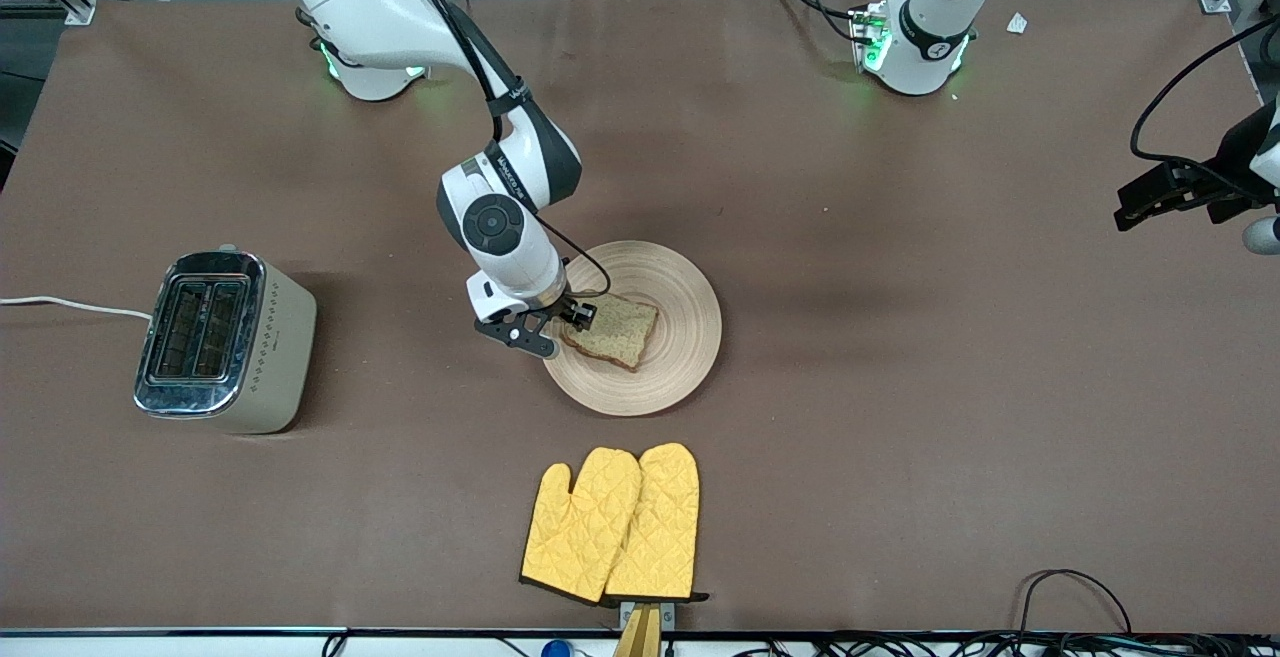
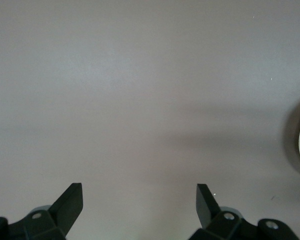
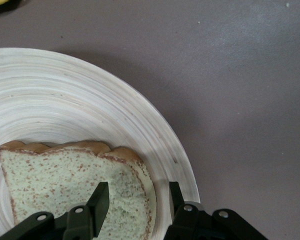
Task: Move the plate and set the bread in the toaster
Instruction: 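Lower the right gripper and grasp the bread slice on the plate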
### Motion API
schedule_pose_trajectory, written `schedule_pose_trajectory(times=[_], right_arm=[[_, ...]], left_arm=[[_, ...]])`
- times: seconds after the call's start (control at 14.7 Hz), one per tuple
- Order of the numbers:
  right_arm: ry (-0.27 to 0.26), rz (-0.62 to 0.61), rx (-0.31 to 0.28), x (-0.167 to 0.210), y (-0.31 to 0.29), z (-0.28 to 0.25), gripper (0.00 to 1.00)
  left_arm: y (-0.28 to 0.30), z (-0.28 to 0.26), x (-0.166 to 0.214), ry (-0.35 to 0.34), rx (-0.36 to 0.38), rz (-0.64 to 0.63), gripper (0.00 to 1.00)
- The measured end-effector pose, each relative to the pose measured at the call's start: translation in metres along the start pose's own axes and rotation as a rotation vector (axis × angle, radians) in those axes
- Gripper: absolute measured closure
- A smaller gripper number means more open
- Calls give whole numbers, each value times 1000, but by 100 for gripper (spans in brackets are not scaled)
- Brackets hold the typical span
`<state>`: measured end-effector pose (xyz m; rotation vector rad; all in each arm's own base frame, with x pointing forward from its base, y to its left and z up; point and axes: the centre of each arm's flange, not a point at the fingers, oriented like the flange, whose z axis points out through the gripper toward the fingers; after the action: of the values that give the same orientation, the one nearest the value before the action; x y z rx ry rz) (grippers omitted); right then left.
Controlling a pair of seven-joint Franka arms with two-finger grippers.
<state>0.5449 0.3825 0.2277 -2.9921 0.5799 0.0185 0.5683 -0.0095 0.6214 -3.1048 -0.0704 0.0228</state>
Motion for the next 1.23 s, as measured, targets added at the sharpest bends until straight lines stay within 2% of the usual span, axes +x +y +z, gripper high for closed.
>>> schedule_pose_trajectory(times=[0.89, 1.02, 1.23], right_arm=[[0, 6, -5, -18, -11, 10, 49], [17, -8, -7, -18, -11, 11, 57], [31, -17, -11, -16, -9, 15, 60]], left_arm=[[2, -2, 0, 4, -22, 1, 0], [2, -2, 0, 4, -22, 1, 0], [2, -2, 0, 4, -22, 1, 0]])
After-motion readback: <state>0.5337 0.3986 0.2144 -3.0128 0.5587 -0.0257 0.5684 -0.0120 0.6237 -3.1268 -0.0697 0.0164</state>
